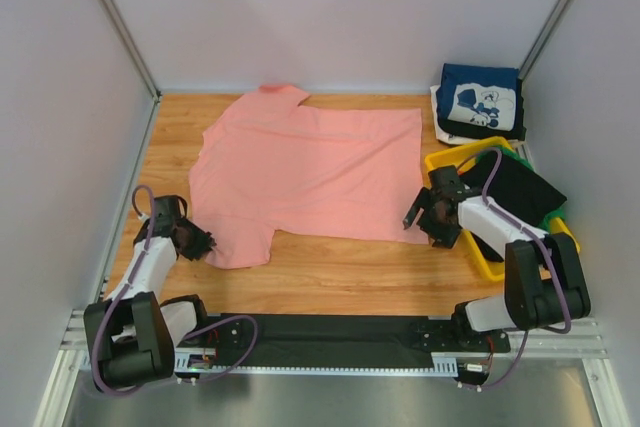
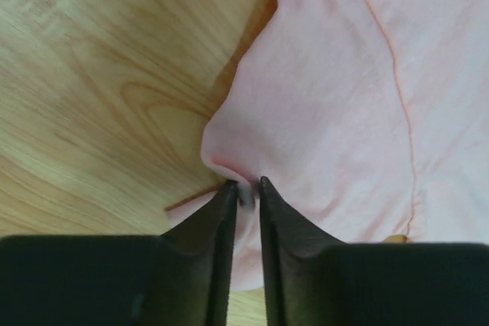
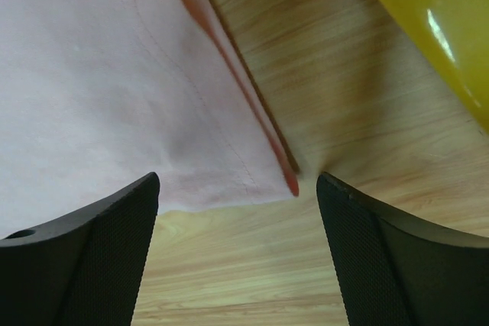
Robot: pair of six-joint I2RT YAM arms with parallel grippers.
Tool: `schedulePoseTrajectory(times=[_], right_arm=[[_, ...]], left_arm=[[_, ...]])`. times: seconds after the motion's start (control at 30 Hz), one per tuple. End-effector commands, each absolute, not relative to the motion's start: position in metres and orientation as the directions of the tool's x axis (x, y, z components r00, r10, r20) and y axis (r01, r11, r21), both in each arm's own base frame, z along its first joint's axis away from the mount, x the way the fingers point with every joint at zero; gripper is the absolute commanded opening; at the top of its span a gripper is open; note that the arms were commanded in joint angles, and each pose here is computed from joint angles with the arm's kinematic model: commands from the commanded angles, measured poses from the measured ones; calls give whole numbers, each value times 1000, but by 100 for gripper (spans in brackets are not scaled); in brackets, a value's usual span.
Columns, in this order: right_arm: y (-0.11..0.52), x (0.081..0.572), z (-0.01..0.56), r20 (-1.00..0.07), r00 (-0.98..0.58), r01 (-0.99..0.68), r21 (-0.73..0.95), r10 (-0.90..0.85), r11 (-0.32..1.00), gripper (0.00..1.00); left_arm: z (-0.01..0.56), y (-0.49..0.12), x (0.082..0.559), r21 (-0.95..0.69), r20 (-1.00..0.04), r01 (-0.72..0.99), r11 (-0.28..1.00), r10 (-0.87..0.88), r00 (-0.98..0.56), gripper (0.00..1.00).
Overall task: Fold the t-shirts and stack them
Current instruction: Fold the tshirt
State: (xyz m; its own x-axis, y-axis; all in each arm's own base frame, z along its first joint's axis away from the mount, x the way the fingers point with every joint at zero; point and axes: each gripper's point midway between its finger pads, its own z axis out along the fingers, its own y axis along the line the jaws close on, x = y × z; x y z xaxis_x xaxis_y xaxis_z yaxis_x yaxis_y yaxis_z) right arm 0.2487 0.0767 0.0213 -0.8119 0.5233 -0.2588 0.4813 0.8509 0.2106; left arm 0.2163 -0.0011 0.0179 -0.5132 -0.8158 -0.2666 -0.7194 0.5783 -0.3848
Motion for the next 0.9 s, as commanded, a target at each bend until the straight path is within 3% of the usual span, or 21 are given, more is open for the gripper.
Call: schedulePoseTrajectory(times=[0.0,0.1,0.13,0.23,0.27,0.57,0.87], right_arm=[[80,260,19,-274,-786,498,249,553,831,81],[80,255,14,-268,-785,504,246,558,828,60],[79,254,15,-273,-783,505,245,558,828,46],[78,249,16,-270,-785,504,246,558,828,24],[78,247,19,-276,-783,501,251,558,828,2],[55,216,72,-381,-713,531,256,589,808,0],[57,237,107,-428,-679,517,298,596,803,0]], left_arm=[[14,-1,216,-393,-282,-706,589,-808,-518,22],[27,0,222,-415,-314,-687,597,-802,-508,10],[30,2,223,-415,-321,-686,597,-802,-504,3],[45,3,226,-424,-342,-674,604,-797,-499,0],[52,3,227,-430,-348,-666,610,-792,-501,0],[139,21,221,-420,-539,-601,681,-719,-439,0],[195,18,259,-499,-575,-515,697,-710,-405,0]])
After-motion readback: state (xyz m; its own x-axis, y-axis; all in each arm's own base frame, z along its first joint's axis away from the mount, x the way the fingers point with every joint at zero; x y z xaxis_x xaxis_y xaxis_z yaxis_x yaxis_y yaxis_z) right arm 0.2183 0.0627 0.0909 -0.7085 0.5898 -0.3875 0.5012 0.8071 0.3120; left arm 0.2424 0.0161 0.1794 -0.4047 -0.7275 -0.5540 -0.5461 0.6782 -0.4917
